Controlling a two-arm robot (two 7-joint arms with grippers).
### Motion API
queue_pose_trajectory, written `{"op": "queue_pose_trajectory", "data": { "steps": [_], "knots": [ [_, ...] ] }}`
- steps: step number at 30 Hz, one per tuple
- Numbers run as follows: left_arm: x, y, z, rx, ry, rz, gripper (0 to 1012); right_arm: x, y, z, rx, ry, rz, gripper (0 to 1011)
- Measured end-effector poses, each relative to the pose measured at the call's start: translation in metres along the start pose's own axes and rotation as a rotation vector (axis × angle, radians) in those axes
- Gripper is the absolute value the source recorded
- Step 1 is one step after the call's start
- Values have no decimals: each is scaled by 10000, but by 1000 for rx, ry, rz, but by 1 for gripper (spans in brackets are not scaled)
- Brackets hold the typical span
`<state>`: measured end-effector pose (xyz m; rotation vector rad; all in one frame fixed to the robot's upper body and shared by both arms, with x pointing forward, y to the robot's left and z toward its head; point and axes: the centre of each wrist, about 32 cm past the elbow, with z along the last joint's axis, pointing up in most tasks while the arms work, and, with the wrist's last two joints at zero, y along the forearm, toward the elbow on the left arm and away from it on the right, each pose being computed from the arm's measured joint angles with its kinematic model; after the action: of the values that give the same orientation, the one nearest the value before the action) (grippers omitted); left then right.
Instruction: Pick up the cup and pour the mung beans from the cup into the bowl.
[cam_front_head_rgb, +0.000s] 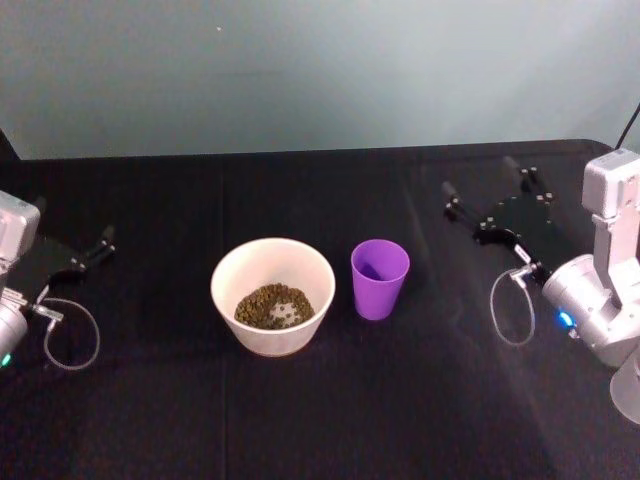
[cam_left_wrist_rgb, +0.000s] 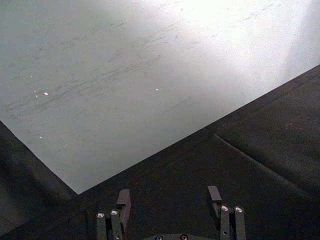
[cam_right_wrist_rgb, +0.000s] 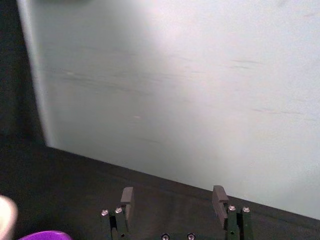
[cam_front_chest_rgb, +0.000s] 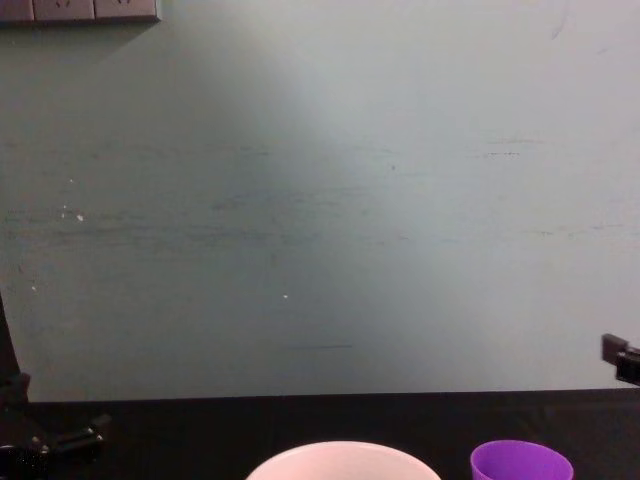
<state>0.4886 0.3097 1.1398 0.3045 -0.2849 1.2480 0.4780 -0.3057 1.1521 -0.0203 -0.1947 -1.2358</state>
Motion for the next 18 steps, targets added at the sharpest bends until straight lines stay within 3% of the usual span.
{"op": "queue_pose_trajectory", "data": {
  "steps": [8, 18],
  "knots": [
    [0, 0, 0, 0, 0, 0, 1000, -19, 51, -76, -31, -27, -105, 1003],
    [0, 0, 0, 0, 0, 0, 1000, -12, 65, -96, -37, -31, -112, 1002]
  ]
}}
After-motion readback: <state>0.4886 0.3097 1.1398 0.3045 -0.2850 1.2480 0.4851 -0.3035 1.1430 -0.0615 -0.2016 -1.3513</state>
